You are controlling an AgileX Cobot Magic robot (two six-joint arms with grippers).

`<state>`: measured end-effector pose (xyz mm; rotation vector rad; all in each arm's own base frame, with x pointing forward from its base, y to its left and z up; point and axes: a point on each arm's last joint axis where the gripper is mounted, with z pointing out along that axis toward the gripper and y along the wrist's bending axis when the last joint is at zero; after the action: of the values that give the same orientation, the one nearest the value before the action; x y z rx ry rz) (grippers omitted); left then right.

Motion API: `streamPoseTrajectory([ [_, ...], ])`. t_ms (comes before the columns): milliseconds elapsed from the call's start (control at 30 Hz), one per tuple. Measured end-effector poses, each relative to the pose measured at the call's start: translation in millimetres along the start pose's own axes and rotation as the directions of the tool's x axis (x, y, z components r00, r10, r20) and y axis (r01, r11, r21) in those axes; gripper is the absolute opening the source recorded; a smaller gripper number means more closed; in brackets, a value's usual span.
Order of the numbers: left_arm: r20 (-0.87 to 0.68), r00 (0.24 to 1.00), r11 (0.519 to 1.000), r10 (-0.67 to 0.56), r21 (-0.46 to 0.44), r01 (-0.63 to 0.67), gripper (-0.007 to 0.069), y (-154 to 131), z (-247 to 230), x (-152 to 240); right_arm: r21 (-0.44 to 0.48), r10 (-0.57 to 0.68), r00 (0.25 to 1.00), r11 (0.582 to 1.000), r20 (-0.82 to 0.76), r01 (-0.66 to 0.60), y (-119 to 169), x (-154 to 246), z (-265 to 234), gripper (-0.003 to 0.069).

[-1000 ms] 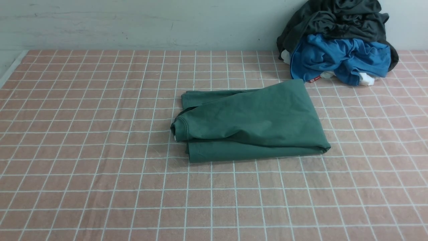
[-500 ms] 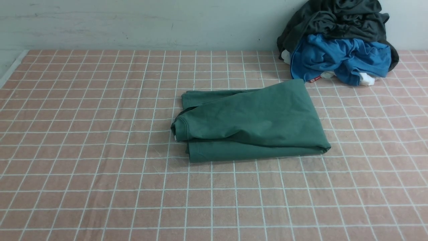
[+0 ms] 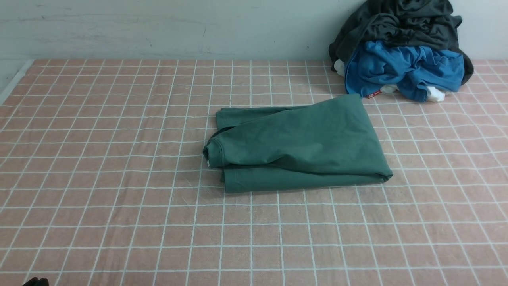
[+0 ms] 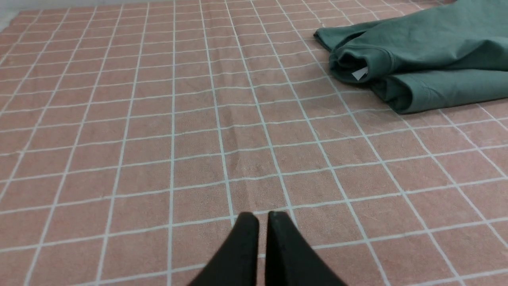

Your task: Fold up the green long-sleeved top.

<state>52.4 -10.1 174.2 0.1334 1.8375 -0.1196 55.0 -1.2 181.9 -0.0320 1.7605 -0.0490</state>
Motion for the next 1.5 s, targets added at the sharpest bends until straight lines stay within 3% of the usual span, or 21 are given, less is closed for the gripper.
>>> streamPoseTrajectory([
  [300,0.002,1.0,0.997,-0.019,-0.068,0.019,0.002,3.8,0.0,0.0,0.0,0.0,1.0,1.0,0.0,0.0,0.0,0.0,0.0,-0.0014],
  [1500,0.002,1.0,0.997,-0.021,-0.073,0.021,0.002,4.0,0.0,-0.1,0.0,0.0,1.0,1.0,0.0,0.0,0.0,0.0,0.0,-0.0014],
])
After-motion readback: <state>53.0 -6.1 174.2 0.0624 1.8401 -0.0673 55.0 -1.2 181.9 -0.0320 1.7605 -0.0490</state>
